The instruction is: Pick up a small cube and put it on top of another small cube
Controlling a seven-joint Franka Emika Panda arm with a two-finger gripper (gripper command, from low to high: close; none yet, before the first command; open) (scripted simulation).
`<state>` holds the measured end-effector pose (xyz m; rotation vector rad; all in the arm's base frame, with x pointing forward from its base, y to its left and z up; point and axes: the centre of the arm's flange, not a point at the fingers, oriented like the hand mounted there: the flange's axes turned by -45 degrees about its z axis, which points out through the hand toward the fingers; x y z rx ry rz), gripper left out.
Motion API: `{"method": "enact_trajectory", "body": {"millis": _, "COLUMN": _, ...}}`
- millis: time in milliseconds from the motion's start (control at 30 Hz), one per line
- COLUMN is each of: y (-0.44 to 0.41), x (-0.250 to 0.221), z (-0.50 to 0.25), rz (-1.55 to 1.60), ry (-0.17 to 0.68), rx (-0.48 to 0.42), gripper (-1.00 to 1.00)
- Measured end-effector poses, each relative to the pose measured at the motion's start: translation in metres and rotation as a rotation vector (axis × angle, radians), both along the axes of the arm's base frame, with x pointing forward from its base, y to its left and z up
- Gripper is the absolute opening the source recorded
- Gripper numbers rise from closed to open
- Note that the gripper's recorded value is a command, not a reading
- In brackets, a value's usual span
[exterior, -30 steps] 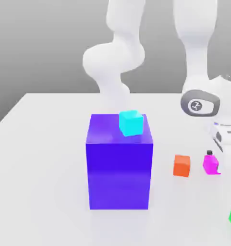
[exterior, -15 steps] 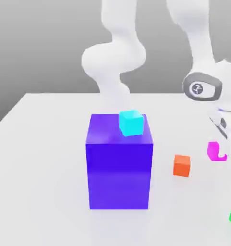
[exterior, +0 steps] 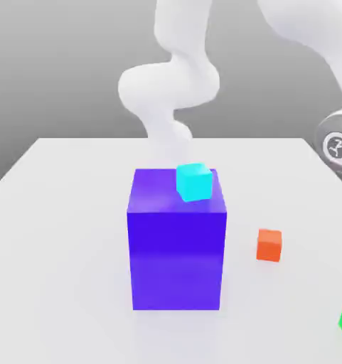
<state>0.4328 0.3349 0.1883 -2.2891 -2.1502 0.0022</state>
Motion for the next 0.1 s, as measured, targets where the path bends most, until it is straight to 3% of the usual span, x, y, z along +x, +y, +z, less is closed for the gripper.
{"method": "enact_trajectory", "body": {"millis": 100, "y": 0.0, "x": 0.0, "z": 0.0, "rz": 0.0, "ry": 0.0, "rx": 0.0, "gripper": 1.0}}
